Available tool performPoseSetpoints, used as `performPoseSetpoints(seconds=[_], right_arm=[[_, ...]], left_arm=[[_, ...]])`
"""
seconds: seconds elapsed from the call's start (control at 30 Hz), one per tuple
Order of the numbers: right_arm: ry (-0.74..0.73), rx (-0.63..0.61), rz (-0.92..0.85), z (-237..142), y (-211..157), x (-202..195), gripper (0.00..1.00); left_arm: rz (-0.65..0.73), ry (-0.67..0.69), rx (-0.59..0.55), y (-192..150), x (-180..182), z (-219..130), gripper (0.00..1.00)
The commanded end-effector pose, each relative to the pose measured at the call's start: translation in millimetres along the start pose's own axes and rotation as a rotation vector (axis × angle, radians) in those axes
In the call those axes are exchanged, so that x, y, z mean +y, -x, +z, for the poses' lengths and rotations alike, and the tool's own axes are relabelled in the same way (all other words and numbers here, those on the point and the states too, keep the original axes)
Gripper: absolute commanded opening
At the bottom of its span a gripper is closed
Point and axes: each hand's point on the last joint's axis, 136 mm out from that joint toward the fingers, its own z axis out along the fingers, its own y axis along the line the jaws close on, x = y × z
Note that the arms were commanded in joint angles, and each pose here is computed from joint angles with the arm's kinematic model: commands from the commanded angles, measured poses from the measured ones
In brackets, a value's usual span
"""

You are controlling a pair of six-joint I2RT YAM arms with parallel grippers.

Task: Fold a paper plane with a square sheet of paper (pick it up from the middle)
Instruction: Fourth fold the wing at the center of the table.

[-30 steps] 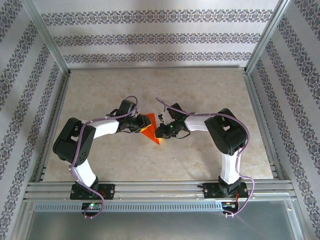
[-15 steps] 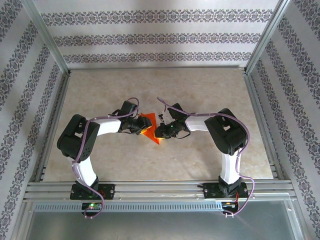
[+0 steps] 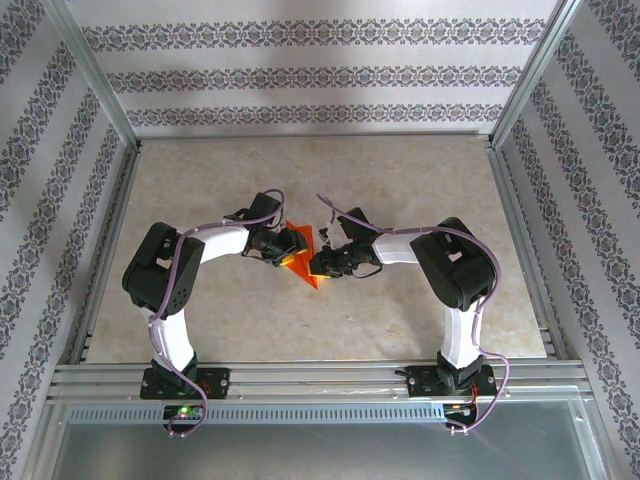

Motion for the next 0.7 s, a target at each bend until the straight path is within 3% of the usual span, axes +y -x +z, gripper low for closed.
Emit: performPoseSetpoints(seconds=[0.0,0.43,0.67], right_arm=[[-0.06,-0.007,0.057,-2,-6,-22,0.19],[-0.078,-0.021,0.114,-2,-7,-36,0.13],[-0.077,-0.002,0.14,2,-11,-41,0.12]], left_arm=[[-0.052,0.256,0.081,-27,67,15,0.5],[-0.051,0.295,0.081,-27,71,11,0.53],[-0.003,0.157,0.016,-10,26,-6,0.54]])
